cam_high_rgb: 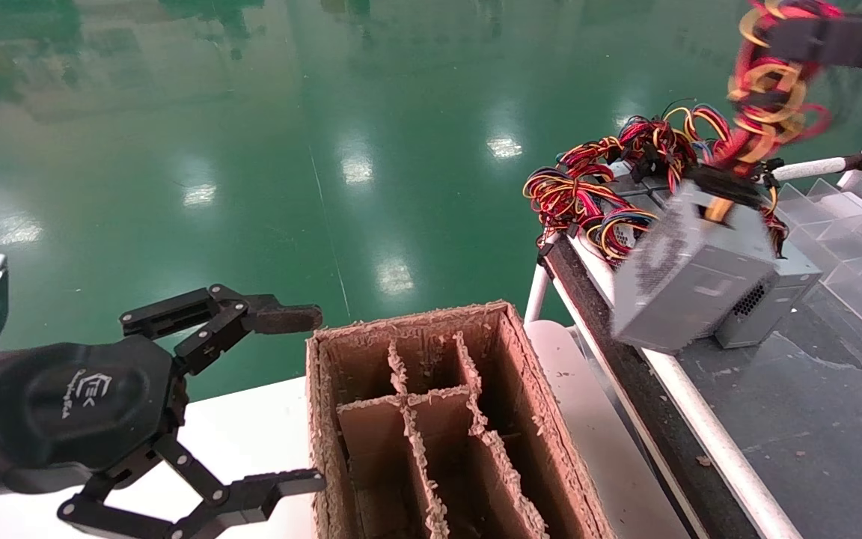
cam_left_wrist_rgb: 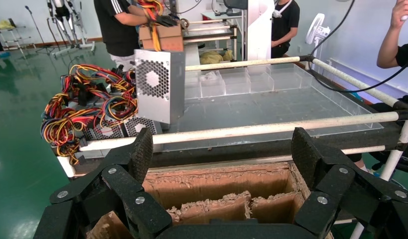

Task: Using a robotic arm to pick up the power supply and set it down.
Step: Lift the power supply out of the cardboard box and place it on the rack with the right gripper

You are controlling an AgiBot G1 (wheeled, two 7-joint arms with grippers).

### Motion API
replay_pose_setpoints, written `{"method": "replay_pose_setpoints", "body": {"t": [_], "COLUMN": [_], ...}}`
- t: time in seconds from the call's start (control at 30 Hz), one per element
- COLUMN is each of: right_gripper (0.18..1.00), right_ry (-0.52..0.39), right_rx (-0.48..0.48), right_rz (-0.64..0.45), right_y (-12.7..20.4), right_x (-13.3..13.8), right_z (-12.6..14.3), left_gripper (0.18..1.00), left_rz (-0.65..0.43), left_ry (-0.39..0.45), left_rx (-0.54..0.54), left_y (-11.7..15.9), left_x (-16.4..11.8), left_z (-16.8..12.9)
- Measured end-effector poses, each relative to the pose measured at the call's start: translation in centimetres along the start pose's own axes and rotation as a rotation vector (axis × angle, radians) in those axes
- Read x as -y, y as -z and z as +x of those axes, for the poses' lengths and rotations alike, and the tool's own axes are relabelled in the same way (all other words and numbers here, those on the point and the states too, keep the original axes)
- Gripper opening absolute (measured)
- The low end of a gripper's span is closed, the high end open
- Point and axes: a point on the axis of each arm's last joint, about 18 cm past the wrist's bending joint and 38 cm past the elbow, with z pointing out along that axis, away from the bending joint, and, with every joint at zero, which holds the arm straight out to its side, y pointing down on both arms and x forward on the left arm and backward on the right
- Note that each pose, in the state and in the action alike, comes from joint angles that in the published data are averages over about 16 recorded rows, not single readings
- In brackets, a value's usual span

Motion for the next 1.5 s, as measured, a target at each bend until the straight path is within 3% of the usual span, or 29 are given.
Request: {"method": "replay_pose_setpoints", "body": {"t": [0.57, 0.87, 1.13, 1.5], "right_gripper": [0.247, 0.247, 0.247, 0.247], "right_ry": [-0.092, -0.148, -0.184, -0.164], "right_rx": [-0.247, -0.322, -0.332, -0.301], "right_rz": [-0.076, -0.124, -0.151, -0.160], "right_y": [9.6, 12.6, 12.2, 7.1], "right_x": [-3.0, -5.7, -8.5, -11.1], "right_z": [1.6, 2.3, 3.1, 3.8], "left_gripper": [1.001, 1.001, 1.001, 1.001], "left_rz": [0.000, 0.000, 0.000, 0.000], "left_ry": [0.000, 0.000, 0.000, 0.000], "left_rx": [0.000, 0.000, 0.000, 0.000], "left_y": [0.0, 0.0, 0.0, 0.0], "left_x": [0.0, 0.0, 0.0, 0.0], "left_z": [0.0, 0.0, 0.0, 0.0]}}
